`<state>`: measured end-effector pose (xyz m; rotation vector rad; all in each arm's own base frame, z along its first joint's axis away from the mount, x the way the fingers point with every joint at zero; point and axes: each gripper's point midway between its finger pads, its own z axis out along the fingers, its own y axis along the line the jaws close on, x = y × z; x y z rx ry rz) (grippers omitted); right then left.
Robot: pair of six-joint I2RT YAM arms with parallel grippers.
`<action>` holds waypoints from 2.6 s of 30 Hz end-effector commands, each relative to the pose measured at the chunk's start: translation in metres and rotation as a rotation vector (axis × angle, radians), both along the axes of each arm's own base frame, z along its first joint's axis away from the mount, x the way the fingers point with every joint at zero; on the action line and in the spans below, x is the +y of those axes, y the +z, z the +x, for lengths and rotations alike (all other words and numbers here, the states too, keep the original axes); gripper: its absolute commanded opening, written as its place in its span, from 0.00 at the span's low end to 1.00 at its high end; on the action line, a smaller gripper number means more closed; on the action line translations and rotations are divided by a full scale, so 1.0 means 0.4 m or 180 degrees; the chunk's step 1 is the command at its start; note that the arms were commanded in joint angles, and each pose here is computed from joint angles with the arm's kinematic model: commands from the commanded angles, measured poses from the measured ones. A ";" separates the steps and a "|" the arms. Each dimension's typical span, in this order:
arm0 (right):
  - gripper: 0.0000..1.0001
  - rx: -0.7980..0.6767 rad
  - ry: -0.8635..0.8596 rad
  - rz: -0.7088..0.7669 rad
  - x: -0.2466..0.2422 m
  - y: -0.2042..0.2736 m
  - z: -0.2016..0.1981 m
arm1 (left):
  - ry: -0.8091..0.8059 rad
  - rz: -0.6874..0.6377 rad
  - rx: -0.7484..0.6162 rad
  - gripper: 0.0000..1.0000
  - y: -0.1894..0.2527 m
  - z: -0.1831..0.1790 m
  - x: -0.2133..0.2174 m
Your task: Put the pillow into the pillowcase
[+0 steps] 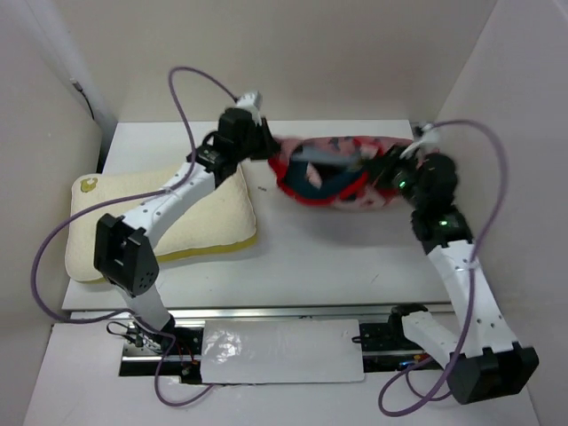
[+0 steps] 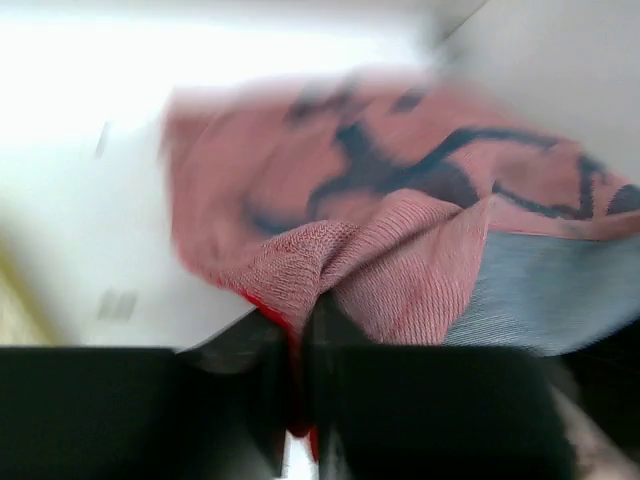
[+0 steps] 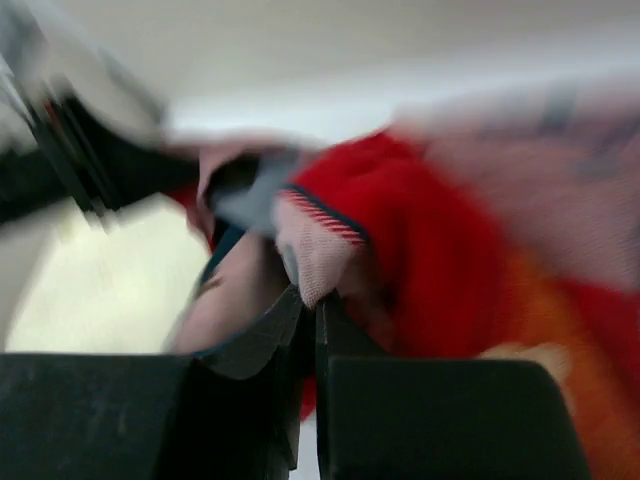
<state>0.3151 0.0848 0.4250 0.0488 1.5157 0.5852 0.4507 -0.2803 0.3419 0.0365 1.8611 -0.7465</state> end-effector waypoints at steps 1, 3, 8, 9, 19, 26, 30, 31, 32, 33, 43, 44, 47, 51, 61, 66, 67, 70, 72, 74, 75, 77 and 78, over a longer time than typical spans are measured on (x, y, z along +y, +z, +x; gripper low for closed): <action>0.10 0.1013 0.0772 0.0237 0.158 -0.304 -0.068 | 0.0529 0.0460 0.0549 0.29 -0.211 0.012 0.117; 0.13 0.1334 0.0954 0.0120 0.218 -0.402 -0.112 | 0.0570 0.0495 0.0823 0.29 -0.286 -0.009 0.155; 0.54 0.1866 0.1097 -0.0280 0.295 -0.574 -0.200 | 0.0762 0.0631 0.1046 0.72 -0.333 -0.040 0.229; 0.63 0.1963 0.1030 -0.0380 0.295 -0.600 -0.205 | 0.0776 0.0673 0.1011 0.96 -0.321 -0.046 0.238; 1.00 0.2122 0.0324 -0.1288 0.268 -0.670 -0.145 | 0.0126 0.1109 0.0793 1.00 -0.323 -0.134 0.111; 1.00 0.2440 -0.0500 -0.1321 0.121 -0.734 -0.048 | -0.0240 0.1491 0.1135 1.00 -0.510 -0.206 -0.002; 0.95 0.2527 -0.0113 -0.1213 0.166 -0.779 -0.027 | -0.0020 0.1630 0.1440 1.00 -0.594 -0.172 -0.007; 0.95 0.2588 -0.0068 -0.1226 0.172 -0.804 -0.029 | 0.0137 0.1653 0.1442 1.00 -0.593 -0.150 -0.002; 0.93 0.2574 0.0022 -0.1179 0.190 -0.806 -0.023 | 0.0168 0.1753 0.1525 1.00 -0.634 -0.142 0.000; 0.92 0.2589 0.0056 -0.1172 0.197 -0.815 -0.020 | 0.0229 0.1766 0.1530 1.00 -0.643 -0.131 -0.001; 0.80 0.2934 -0.0292 -0.1194 0.157 -0.922 -0.007 | 0.0453 0.2111 0.1719 0.65 -0.732 -0.115 0.033; 0.80 0.2988 -0.0297 -0.1225 0.154 -0.934 -0.013 | 0.0530 0.2133 0.1727 0.59 -0.733 -0.115 0.043; 0.74 0.3029 -0.0344 -0.1157 0.136 -0.956 -0.017 | 0.0630 0.2109 0.1708 0.28 -0.711 -0.114 0.053; 0.74 0.3034 -0.0215 -0.1122 0.160 -0.972 -0.020 | 0.0782 0.1979 0.1640 0.00 -0.666 -0.104 0.070; 0.84 0.2805 -0.0056 -0.1054 0.242 -0.913 -0.007 | 0.0543 0.1552 0.1334 0.00 -0.510 -0.122 0.051; 0.86 0.2846 -0.0120 -0.1050 0.267 -0.934 -0.003 | 0.0550 0.1470 0.1244 0.00 -0.472 -0.126 0.054; 0.84 0.2883 -0.0194 -0.1036 0.262 -0.945 -0.001 | 0.0535 0.1475 0.1206 0.00 -0.460 -0.127 0.056; 0.73 0.2930 -0.0511 -0.1048 0.222 -0.958 -0.003 | 0.0521 0.1476 0.1164 0.00 -0.446 -0.128 0.058; 0.43 0.2933 -0.0790 -0.1103 0.175 -0.957 -0.017 | 0.0551 0.1449 0.1113 0.00 -0.424 -0.128 0.063; 0.27 0.2905 -0.1190 -0.1124 0.109 -0.925 -0.041 | 0.0607 0.1502 0.1080 0.00 -0.423 -0.123 0.073; 0.22 0.2887 -0.1360 -0.1105 0.077 -0.906 -0.046 | 0.0609 0.1483 0.1059 0.00 -0.412 -0.124 0.074; 0.15 0.2824 -0.1716 -0.1059 -0.003 -0.853 -0.078 | 0.0702 0.1476 0.1027 0.00 -0.399 -0.114 0.095; 0.11 0.2820 -0.1806 -0.1050 -0.033 -0.840 -0.092 | 0.0702 0.1476 0.1026 0.00 -0.399 -0.114 0.095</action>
